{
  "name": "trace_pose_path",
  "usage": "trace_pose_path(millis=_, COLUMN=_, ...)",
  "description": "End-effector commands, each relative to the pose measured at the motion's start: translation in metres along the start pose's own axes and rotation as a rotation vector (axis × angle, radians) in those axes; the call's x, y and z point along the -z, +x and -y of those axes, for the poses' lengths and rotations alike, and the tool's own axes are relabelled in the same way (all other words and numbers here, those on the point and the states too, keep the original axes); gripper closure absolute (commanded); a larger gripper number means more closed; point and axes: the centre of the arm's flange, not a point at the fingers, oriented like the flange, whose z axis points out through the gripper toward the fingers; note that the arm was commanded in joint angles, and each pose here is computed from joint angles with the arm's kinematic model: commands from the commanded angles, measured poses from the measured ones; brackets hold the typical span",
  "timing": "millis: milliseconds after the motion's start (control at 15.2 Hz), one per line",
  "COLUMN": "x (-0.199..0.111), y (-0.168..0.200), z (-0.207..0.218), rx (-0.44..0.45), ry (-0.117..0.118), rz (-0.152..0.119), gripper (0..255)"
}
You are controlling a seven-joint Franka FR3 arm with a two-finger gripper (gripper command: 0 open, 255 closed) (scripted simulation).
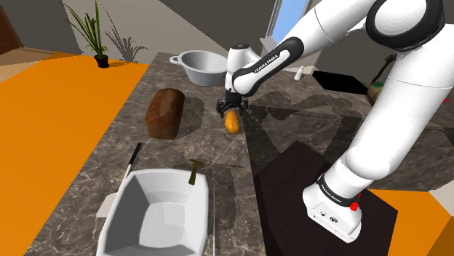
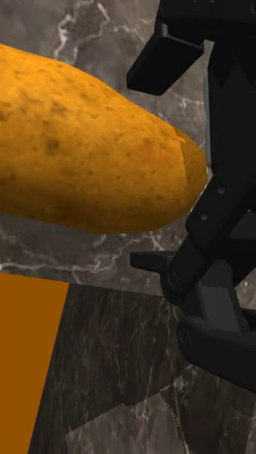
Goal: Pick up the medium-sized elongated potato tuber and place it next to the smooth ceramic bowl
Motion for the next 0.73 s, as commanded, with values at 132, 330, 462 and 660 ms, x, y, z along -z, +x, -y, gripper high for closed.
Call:
trace_pose_path(millis=132, x=0.0002, y=0.0, z=0.0001, rx=0.0, ry=0.0, rz=0.0, gripper=255)
trace_pose_path(millis=330, x=0.0003, y=0.0001, z=0.0003, rx=0.0, ry=0.0, rz=0.0, gripper=255)
trace_pose_path(millis=462, x=0.0003, y=0.0002, z=0.0003, rx=0.0, ry=0.0, rz=0.0, gripper=255)
trace_pose_path(millis=660, x=0.0052, y=0.0001, z=-0.0005, rx=0.0, ry=0.0, rz=0.0, gripper=255)
